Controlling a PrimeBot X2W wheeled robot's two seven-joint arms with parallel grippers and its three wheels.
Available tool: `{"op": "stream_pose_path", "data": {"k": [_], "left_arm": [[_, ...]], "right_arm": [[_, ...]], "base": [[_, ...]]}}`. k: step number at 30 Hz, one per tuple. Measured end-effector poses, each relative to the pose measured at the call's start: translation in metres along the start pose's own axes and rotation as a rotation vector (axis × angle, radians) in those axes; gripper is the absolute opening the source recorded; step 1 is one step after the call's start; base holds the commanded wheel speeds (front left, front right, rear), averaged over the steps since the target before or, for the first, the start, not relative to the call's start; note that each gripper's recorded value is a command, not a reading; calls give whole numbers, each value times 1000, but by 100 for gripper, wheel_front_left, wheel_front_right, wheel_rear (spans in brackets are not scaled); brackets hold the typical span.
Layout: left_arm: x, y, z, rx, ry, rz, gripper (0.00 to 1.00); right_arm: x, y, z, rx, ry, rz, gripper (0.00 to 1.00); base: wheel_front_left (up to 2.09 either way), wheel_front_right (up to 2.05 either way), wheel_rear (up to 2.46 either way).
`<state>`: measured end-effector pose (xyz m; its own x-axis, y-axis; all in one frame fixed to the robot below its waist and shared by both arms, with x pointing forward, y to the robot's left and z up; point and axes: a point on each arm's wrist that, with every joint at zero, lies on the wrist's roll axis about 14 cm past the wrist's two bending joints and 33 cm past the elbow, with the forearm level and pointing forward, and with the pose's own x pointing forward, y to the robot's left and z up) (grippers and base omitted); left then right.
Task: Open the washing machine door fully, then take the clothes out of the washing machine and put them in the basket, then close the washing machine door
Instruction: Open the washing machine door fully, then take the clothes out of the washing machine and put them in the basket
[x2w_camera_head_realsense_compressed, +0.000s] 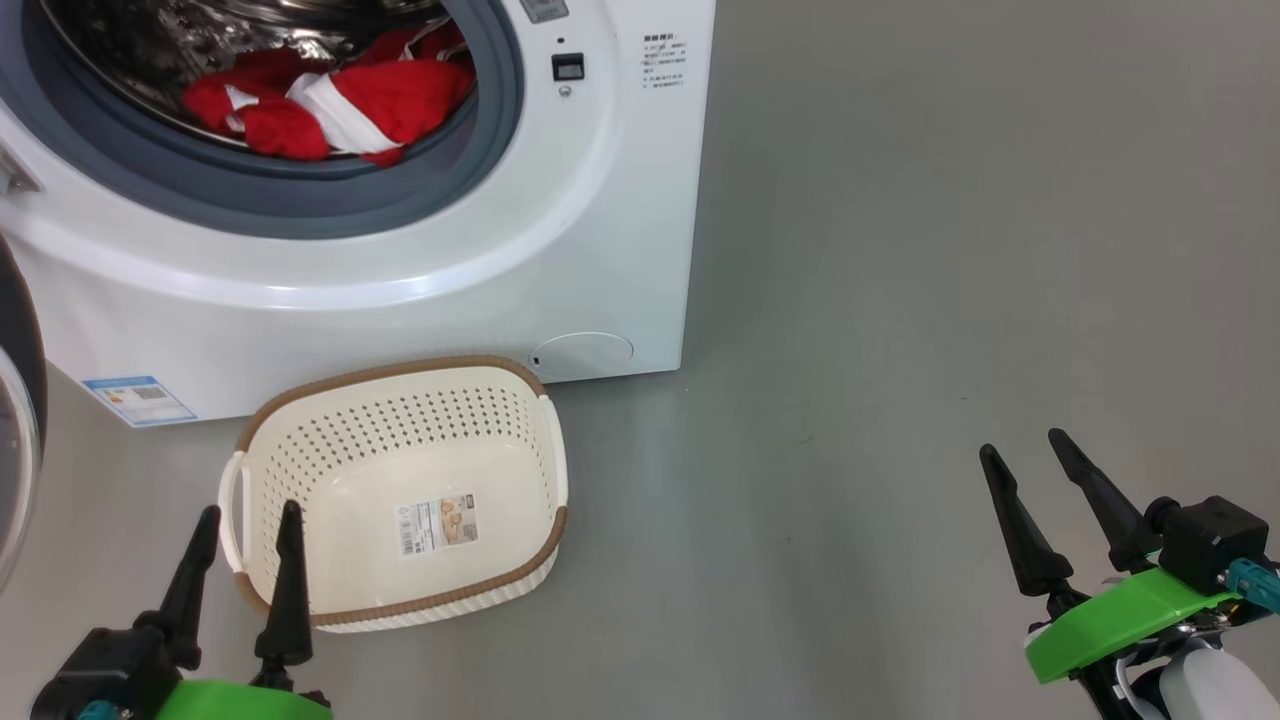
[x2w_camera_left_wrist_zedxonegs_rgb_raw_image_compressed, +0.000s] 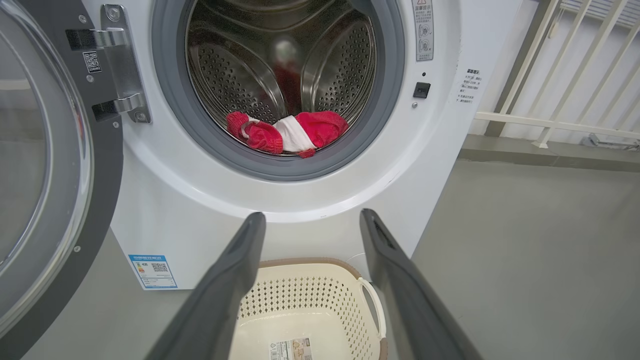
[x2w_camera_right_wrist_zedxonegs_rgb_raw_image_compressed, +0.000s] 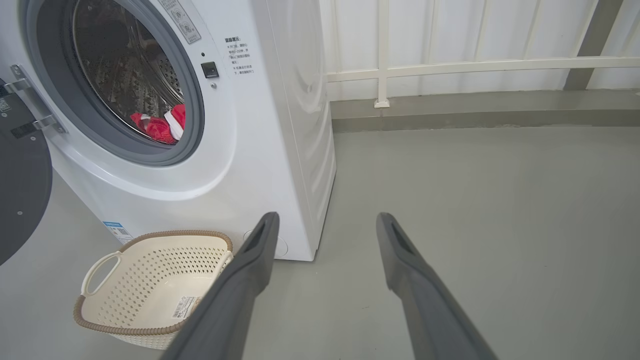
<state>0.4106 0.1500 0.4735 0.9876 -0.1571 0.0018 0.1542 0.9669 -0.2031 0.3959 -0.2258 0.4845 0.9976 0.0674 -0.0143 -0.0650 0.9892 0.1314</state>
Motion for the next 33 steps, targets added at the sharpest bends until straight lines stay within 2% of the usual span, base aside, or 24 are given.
{"op": "stream_pose_path", "data": {"k": [33], "left_arm": [[8,4,-6,-15,13,5,100]], "right_arm": [[9,4,-9,5,21,13,100]], "base": [[81,-82,1]]}}
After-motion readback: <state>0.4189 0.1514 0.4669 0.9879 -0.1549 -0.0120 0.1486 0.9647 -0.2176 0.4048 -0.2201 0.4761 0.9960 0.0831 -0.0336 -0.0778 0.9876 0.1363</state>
